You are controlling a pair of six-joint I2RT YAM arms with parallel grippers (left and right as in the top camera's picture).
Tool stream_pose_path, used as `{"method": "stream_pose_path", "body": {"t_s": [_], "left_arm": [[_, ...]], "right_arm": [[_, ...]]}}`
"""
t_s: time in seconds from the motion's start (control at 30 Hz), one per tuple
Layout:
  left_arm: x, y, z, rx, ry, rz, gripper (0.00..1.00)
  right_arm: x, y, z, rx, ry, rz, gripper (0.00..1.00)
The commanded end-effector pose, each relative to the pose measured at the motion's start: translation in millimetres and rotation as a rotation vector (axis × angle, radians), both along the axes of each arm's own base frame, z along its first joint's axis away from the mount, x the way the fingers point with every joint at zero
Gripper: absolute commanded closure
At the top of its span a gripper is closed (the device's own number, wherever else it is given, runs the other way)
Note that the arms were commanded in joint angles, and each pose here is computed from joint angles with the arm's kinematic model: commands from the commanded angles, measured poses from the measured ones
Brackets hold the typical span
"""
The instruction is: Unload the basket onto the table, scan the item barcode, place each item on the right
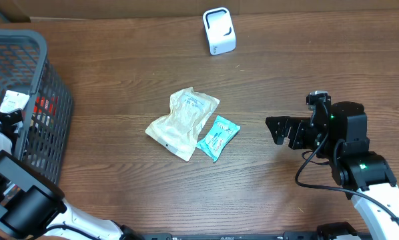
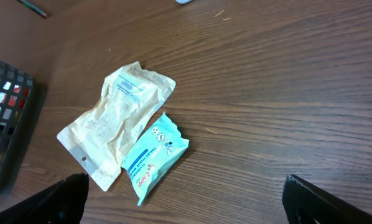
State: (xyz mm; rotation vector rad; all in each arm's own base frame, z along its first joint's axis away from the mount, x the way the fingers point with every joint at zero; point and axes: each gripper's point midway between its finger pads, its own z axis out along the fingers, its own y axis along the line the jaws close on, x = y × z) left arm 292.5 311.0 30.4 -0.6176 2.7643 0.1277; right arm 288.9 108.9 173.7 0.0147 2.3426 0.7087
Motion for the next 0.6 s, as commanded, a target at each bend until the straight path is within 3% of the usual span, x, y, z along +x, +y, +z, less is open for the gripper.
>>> {"method": "stream_pose_path", "body": {"t_s": [0.0,0.1,0.2,0.3,0.43,0.57], "left_arm": [[-2,-14,-29,-0.091,0.037,-0.031,0.20],[-2,-14,-32,-0.096,0.037,-0.031,0.50],[1,-12,-27,-0.089,0.031,-0.031,0.88],[3,-9,-17,-0.089,0.030,-0.027,0.96],[14,2,11,-0.082,-0.004,0.041,0.96],[40,11,68,-0.054,-0.103,0.029,0.96]], "right_arm": [[5,-1,12,0.005,-0.033,0.000,0.00],[5,-1,12,0.005,-0.033,0.000,0.00],[5,-1,12,0.005,-0.033,0.000,0.00],[5,-1,12,0.005,-0.033,0.000,0.00],[5,-1,12,0.005,-0.033,0.000,0.00],[5,-1,12,0.005,-0.033,0.000,0.00]]}}
